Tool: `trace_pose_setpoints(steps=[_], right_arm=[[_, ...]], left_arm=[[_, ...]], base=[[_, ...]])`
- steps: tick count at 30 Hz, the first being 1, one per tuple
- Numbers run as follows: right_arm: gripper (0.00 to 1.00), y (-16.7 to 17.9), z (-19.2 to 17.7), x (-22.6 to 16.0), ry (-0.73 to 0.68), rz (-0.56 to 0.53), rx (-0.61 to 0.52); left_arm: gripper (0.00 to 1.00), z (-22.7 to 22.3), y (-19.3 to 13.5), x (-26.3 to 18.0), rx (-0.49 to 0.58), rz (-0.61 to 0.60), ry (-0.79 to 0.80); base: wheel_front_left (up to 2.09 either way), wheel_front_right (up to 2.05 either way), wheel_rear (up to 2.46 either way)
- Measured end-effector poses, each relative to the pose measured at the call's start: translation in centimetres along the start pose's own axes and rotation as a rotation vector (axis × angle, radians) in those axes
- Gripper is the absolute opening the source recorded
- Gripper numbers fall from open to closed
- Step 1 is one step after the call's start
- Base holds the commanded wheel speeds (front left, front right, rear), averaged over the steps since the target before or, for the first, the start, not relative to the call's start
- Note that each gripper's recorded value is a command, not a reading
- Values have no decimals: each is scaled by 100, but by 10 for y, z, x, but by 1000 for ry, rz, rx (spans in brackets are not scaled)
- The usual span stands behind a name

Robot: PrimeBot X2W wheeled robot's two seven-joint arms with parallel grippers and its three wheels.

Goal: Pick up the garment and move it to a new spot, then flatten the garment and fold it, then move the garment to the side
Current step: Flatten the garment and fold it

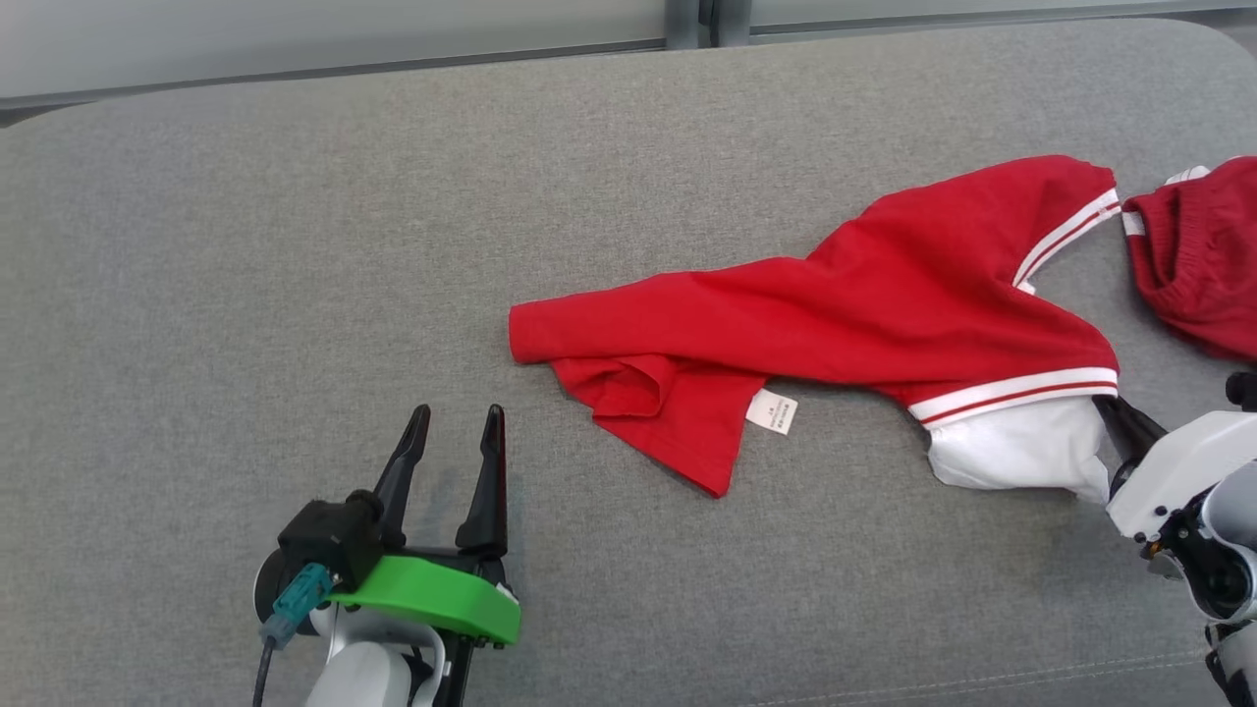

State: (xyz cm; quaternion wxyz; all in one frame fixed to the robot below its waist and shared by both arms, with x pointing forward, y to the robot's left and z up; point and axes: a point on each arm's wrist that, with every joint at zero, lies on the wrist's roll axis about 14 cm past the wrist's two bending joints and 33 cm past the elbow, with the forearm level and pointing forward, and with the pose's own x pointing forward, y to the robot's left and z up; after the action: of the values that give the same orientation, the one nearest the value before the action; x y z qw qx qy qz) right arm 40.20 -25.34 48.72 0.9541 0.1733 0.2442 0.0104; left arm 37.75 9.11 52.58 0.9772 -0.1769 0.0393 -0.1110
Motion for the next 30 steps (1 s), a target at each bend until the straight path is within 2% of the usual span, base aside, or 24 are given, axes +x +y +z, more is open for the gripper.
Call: trace_pose_setpoints(steps=[4, 8, 19, 20, 21, 22, 23, 30], right_arm=[[0, -3, -11, 12, 26, -37, -101], [0, -9, -17, 19, 32, -70, -152], [0, -57, 3, 2, -34, -212, -192], [4, -59, 3, -1, -38, -220, -194], [44, -62, 2, -3, -41, -228, -186], [92, -62, 1, -4, -43, -230, -179], [100, -61, 1, -5, -51, -229, -172], [100, -56, 15, -13, -132, -213, -160]], left_arm=[[100, -1, 7, -2, 4, 20, 4], [100, -2, 10, -4, 5, 30, 8], [100, -7, -5, 0, -4, -18, 23], [100, -10, -7, 0, -5, -27, 32], [100, -14, -10, 0, -5, -38, 44], [100, -17, -14, 0, -6, -52, 55], [100, -20, -17, 1, -5, -63, 66], [100, -35, -43, 15, -4, -169, 143]], base=[[0, 0, 0], [0, 0, 0], [0, 0, 0], [0, 0, 0], [0, 0, 0], [0, 0, 0], [0, 0, 0], [0, 0, 0]])
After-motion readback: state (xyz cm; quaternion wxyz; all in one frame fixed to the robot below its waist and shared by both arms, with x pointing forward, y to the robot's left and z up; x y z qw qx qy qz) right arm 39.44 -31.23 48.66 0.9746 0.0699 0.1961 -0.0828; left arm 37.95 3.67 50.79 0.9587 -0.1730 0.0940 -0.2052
